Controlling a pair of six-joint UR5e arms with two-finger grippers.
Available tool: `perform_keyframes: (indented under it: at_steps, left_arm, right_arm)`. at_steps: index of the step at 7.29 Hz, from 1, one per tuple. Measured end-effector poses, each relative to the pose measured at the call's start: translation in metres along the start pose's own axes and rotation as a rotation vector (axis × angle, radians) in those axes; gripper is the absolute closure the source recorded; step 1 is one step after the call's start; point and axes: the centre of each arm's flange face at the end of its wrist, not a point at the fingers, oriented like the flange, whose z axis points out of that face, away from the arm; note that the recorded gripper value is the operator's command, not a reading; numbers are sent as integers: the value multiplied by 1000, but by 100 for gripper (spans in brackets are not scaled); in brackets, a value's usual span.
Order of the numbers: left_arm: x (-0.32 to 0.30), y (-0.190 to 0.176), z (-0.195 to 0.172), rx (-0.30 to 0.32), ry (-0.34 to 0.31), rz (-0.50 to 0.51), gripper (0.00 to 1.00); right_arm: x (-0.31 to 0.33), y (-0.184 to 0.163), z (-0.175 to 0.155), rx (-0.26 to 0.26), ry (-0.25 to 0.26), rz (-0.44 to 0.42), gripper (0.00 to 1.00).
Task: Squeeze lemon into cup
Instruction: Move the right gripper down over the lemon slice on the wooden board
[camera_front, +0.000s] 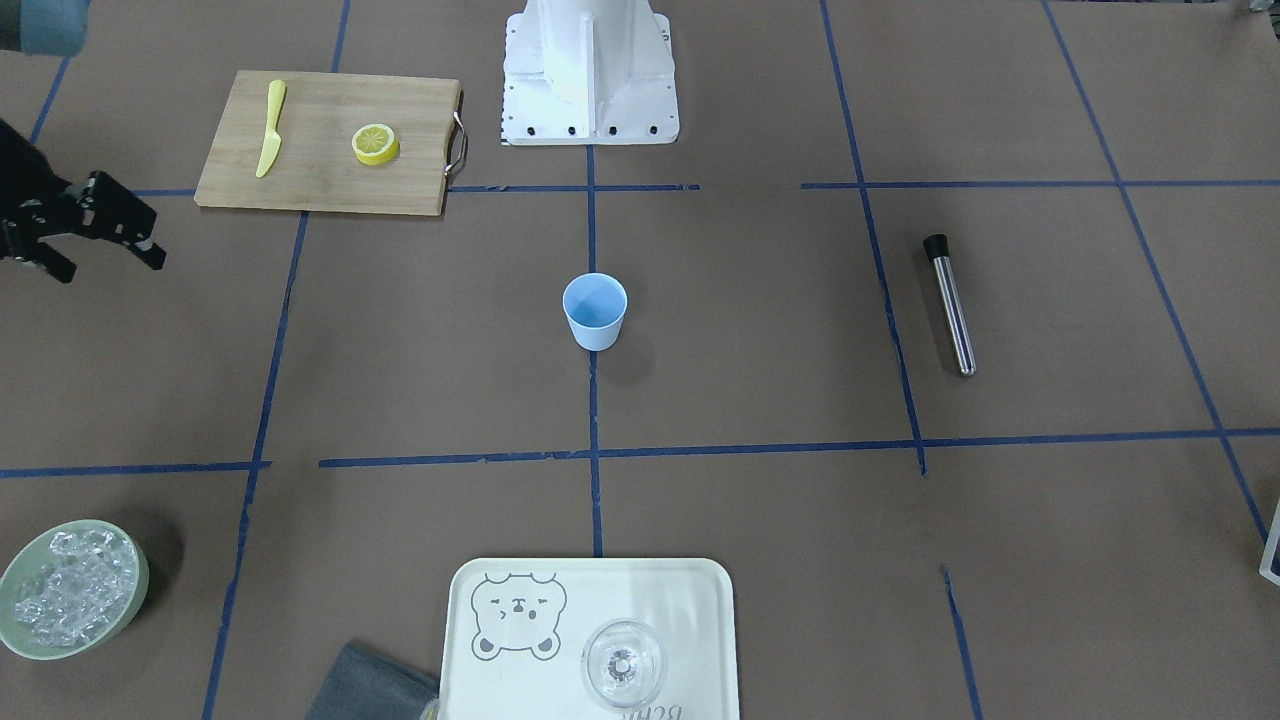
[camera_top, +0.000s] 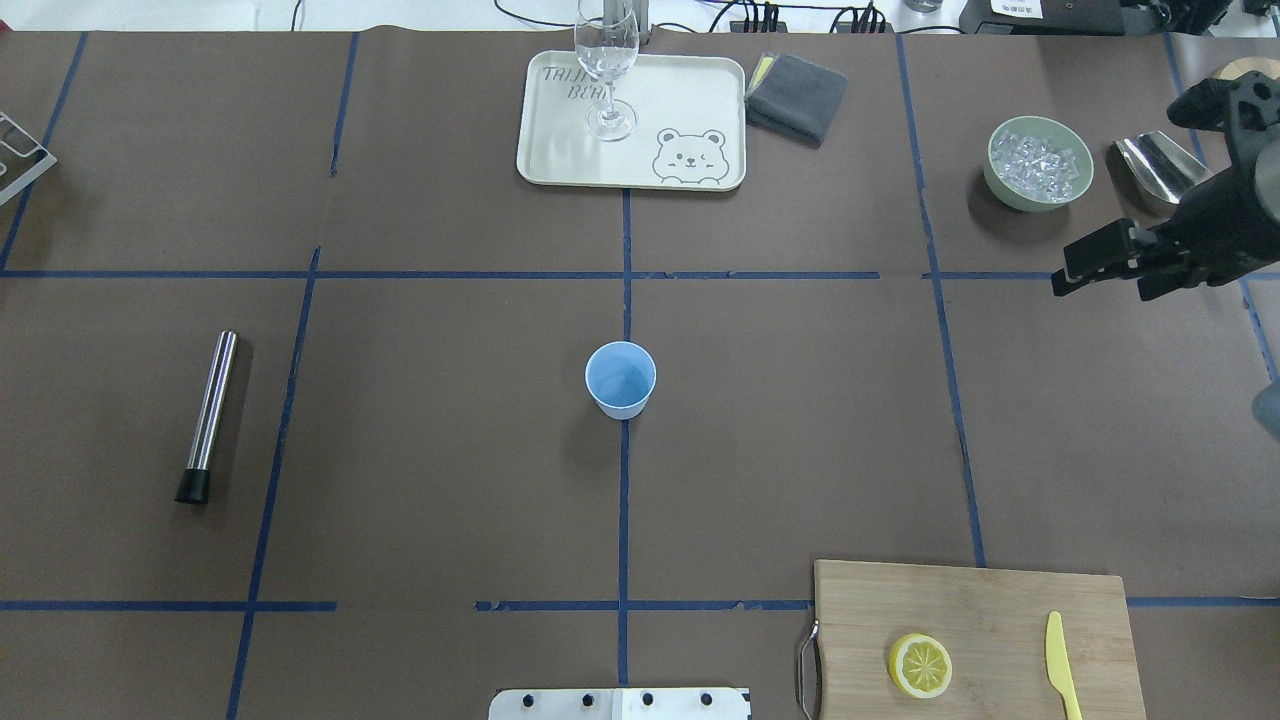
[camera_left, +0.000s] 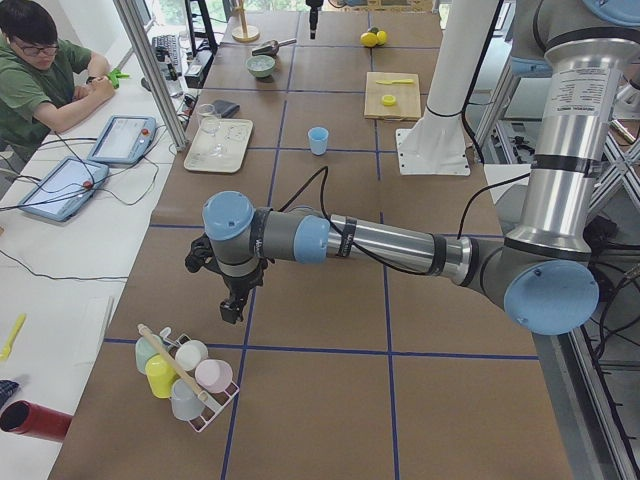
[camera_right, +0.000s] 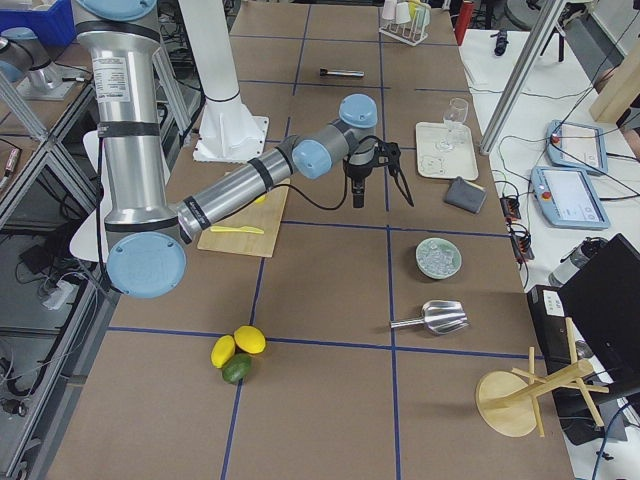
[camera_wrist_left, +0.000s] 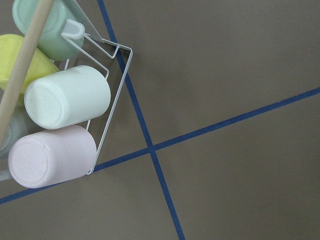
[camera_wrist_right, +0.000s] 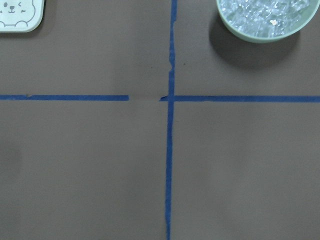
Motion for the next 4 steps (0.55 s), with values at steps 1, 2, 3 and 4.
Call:
perform_keyframes:
  at_steps: [1, 2, 3, 4]
  left_arm:
    - [4, -2, -4, 8, -2, -35, 0]
    - [9, -3, -8, 16, -4, -55, 0]
    - [11, -4, -10, 21, -5, -61, 0]
    - [12, -5, -11, 23, -6, -64, 0]
  right_arm:
    - [-27, 31, 5, -5, -5, 33, 0]
    - [-56, 65, 15, -1, 6, 59, 0]
    - [-82, 104, 27, 12, 25, 81, 0]
    - [-102, 142, 40, 29, 49, 87, 0]
